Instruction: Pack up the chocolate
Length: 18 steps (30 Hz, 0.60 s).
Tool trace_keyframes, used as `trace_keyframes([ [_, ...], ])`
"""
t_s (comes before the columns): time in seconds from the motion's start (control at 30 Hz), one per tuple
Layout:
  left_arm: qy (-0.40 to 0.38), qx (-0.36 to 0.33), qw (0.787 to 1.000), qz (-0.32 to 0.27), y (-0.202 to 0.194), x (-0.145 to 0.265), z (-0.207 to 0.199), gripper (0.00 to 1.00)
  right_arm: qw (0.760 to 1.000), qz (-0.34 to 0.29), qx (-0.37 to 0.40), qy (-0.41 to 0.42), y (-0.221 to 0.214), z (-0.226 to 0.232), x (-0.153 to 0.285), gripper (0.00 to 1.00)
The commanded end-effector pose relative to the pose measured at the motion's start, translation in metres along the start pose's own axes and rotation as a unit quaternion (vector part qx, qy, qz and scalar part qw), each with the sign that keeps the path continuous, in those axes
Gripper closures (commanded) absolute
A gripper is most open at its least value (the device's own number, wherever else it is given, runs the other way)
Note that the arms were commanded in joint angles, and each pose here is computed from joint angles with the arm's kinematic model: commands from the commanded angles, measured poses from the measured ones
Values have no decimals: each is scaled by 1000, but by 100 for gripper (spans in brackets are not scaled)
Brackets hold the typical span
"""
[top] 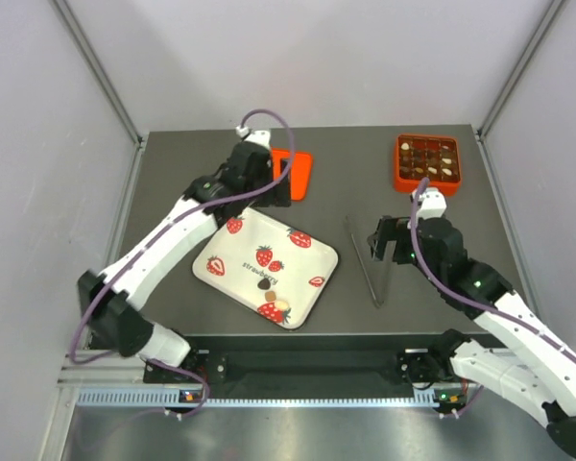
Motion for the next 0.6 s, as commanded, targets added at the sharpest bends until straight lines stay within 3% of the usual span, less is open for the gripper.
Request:
trace_keyframes([
  [0.0,31,-40,998,-27,32,-39,-7,6,999,-25,11,37,11,7,15,0],
  [0.13,65,-79,995,-7,49,-84,-14,15,999,-28,7,40,6,3,16,0],
  [0.27,70,-97,993,7,46,-134,-19,18,998,-22,25,59,3,3,17,0],
  [0.47,44,-101,992,65,11,-213,-25,31,997,-40,33,55,6,1,19,0],
  [0.57,36,-103,991,75,3,-231,-27,37,996,-42,33,64,7,3,19,1],
])
Point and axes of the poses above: each gripper's point midway between its finger pads, its own x axis back along the fingers, its own z axis along the line the jaws close on, y = z × x, the point moved 9 cm from there along x, back along the fingers, and after that the axes turned 9 degrees about -x, right-handed, at the moved point
